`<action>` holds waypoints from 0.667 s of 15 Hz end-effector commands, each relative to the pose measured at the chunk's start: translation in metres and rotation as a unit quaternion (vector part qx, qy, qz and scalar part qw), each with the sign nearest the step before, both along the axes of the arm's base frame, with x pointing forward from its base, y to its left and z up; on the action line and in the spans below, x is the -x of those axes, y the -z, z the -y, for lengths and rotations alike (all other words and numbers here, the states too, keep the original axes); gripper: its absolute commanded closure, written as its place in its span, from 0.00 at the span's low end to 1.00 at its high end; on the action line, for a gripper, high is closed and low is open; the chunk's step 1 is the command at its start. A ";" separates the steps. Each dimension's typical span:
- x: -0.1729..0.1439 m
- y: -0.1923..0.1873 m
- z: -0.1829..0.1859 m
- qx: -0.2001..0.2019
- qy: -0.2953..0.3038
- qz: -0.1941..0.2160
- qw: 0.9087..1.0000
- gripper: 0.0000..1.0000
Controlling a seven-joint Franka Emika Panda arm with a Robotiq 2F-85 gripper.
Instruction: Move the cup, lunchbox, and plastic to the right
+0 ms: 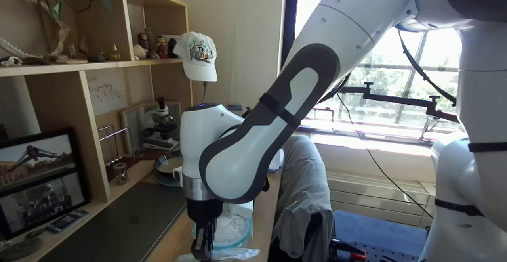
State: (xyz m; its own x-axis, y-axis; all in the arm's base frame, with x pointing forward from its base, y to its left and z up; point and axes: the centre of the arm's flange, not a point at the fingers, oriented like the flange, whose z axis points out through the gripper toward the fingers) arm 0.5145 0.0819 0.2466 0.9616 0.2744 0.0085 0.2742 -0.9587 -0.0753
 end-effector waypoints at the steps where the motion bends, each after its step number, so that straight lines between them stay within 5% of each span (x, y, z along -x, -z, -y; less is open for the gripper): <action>1: 0.013 -0.013 -0.002 0.028 0.006 0.003 1.000 0.43; 7: 0.004 -0.028 -0.008 0.021 -0.016 0.014 1.000 0.01; 10: -0.005 -0.053 -0.011 0.023 -0.047 0.019 0.998 0.00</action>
